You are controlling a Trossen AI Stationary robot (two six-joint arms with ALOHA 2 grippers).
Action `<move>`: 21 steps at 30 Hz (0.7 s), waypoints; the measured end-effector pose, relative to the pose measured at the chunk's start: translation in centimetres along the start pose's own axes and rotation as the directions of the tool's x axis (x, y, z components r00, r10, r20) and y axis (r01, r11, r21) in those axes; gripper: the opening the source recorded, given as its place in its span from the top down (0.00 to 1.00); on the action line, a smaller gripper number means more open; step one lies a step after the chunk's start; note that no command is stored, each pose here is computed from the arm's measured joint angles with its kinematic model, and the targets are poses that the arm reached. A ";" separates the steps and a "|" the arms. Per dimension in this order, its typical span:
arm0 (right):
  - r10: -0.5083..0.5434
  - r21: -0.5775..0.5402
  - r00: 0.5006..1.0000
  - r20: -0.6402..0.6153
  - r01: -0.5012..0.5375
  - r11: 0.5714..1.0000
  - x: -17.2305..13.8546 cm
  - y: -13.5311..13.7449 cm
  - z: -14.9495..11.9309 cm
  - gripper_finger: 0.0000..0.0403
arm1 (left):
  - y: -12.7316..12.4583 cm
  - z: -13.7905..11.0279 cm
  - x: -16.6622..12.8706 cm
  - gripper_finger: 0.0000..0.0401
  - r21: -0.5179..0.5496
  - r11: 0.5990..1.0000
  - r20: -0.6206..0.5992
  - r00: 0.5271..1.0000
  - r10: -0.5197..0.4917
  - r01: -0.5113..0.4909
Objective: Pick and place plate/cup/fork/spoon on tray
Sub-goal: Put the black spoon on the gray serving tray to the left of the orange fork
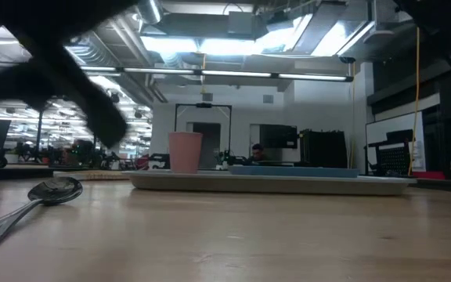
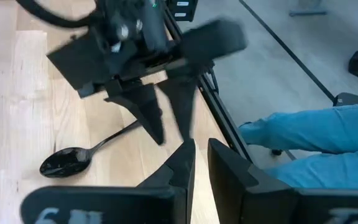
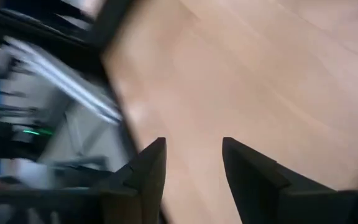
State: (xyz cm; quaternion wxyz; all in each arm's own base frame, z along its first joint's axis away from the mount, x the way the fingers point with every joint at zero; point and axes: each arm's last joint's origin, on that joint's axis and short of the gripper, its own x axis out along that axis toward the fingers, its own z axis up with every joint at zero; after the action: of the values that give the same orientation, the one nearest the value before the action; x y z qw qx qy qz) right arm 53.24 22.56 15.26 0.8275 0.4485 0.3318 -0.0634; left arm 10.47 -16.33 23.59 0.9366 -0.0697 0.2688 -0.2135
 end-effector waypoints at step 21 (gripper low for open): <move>-0.349 0.060 0.935 -0.056 0.352 0.934 -0.2 -4.8 2.6 0.60 | 0.0 0.0 0.0 0.91 0.000 1.000 0.000 1.000 0.000 0.000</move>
State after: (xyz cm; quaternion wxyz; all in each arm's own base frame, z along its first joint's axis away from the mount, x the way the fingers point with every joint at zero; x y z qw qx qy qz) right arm 52.48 17.64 13.05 0.7794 0.4115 0.4225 -0.2113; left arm 10.47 -16.33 23.59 0.9366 -0.0698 0.2687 -0.2137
